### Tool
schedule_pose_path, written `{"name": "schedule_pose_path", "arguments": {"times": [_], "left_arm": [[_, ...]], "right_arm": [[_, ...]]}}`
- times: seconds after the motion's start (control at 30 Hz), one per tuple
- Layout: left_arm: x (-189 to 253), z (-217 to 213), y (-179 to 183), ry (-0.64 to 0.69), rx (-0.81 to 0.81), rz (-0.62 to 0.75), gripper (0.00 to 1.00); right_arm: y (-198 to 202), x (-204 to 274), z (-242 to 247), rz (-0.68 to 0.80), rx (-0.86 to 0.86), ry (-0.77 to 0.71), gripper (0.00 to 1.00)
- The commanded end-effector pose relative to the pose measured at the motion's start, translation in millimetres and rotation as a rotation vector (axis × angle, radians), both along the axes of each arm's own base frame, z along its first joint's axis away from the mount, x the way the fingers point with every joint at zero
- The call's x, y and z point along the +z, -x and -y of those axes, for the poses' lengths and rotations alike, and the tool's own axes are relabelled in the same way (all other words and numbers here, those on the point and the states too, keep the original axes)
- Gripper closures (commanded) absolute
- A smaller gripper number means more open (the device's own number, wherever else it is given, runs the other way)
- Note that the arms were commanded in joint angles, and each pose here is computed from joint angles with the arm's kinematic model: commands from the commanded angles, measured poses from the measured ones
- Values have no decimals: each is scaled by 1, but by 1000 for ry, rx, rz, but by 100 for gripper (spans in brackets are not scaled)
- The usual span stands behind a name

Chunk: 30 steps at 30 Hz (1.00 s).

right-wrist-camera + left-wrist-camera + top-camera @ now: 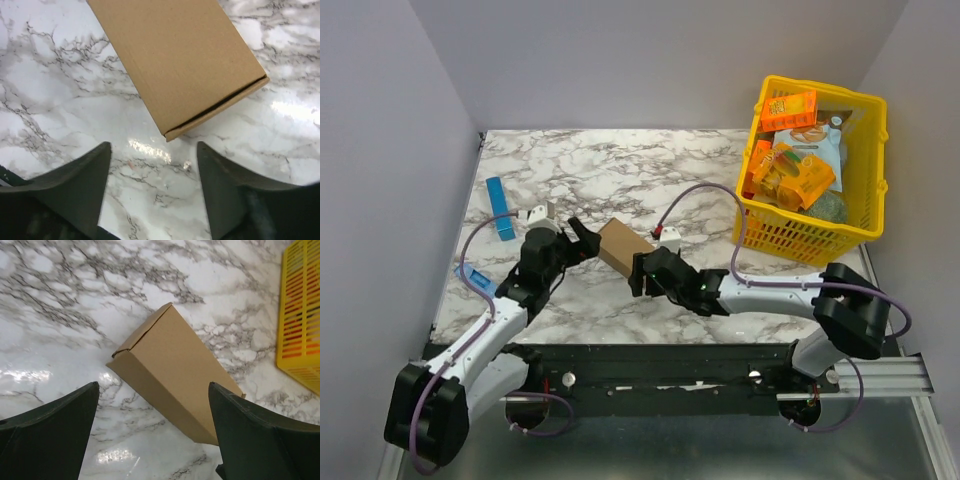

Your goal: Fold the paper box

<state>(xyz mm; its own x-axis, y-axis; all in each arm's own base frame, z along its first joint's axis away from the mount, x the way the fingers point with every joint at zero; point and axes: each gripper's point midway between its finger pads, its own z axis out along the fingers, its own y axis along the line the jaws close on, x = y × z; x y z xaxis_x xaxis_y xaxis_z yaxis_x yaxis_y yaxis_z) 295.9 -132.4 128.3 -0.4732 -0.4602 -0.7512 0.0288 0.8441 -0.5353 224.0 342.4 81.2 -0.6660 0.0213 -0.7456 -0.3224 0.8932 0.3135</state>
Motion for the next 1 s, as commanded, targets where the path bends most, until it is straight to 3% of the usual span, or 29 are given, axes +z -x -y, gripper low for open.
{"name": "schedule_pose_path", "arguments": {"times": [0.0,0.07,0.2,0.43,0.57,0.73,0.97], "left_arm": [[27,-23,-2,-66,14,-5,1],[40,-28,-6,-85,20,9,1],[85,-38,-17,-134,9,55,1],[158,-48,-25,-234,5,182,1],[187,-62,-20,-255,74,225,1],[201,-65,-14,-250,84,230,1],[212,-73,-9,-232,138,232,1]], "right_arm": [[-14,29,-4,93,22,22,16],[-16,48,0,136,57,12,6],[-30,96,18,170,116,-26,5],[-93,190,114,314,-45,-33,4],[-100,229,166,399,-130,-90,3],[-102,231,203,397,-192,-117,3],[-94,233,214,411,-210,-126,3]]}}
